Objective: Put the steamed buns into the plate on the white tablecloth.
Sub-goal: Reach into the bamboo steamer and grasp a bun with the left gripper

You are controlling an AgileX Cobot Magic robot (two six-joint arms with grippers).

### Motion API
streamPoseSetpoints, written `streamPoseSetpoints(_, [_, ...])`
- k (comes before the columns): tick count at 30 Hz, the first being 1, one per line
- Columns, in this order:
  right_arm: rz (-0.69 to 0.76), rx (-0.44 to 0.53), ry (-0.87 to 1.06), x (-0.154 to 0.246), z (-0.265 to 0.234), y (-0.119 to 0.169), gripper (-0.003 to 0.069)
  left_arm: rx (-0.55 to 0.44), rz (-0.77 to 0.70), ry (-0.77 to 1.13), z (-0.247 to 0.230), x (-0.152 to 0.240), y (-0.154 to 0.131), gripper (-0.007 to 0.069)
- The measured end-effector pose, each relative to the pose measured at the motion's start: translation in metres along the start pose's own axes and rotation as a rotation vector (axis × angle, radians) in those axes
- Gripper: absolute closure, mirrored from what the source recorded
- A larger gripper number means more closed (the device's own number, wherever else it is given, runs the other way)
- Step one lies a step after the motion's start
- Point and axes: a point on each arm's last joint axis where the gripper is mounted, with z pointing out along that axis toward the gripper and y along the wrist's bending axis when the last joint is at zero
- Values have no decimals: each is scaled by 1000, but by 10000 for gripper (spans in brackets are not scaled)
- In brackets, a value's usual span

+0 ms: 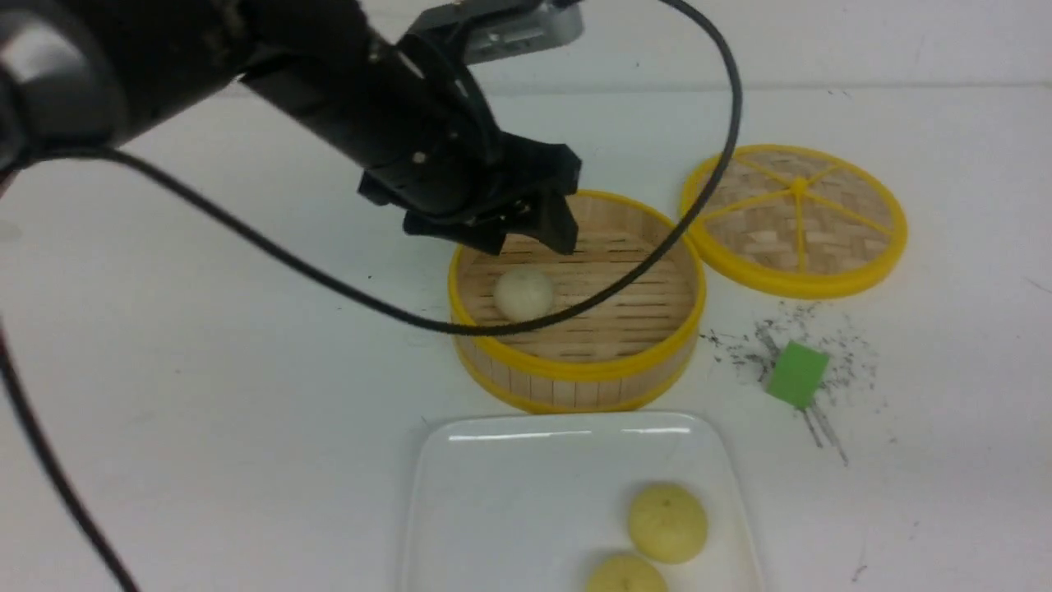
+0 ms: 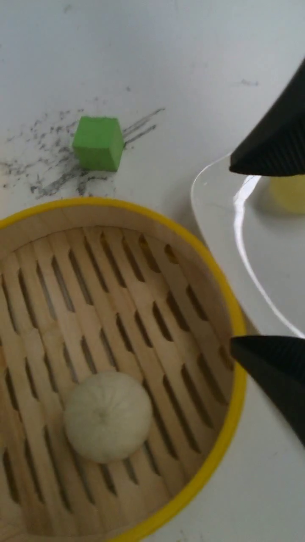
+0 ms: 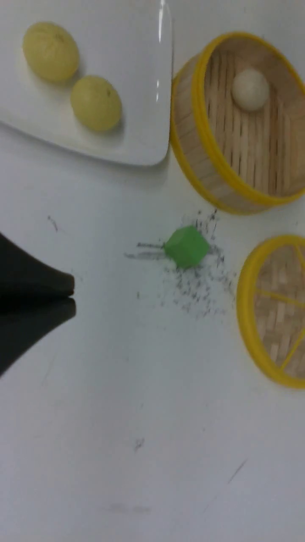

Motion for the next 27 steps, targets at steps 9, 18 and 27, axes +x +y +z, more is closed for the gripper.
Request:
streamPoseSetpoints(9, [24, 30, 2, 0, 0, -3, 654, -232, 57, 53, 72, -24, 8, 108])
streamPoseSetpoints(18, [23, 26, -7, -1, 0, -2, 645, -317, 109, 98, 119, -18, 26, 109])
streamPoseSetpoints(27, [23, 27, -8, -1, 0, -2, 631, -327, 116, 115, 132, -14, 31, 350])
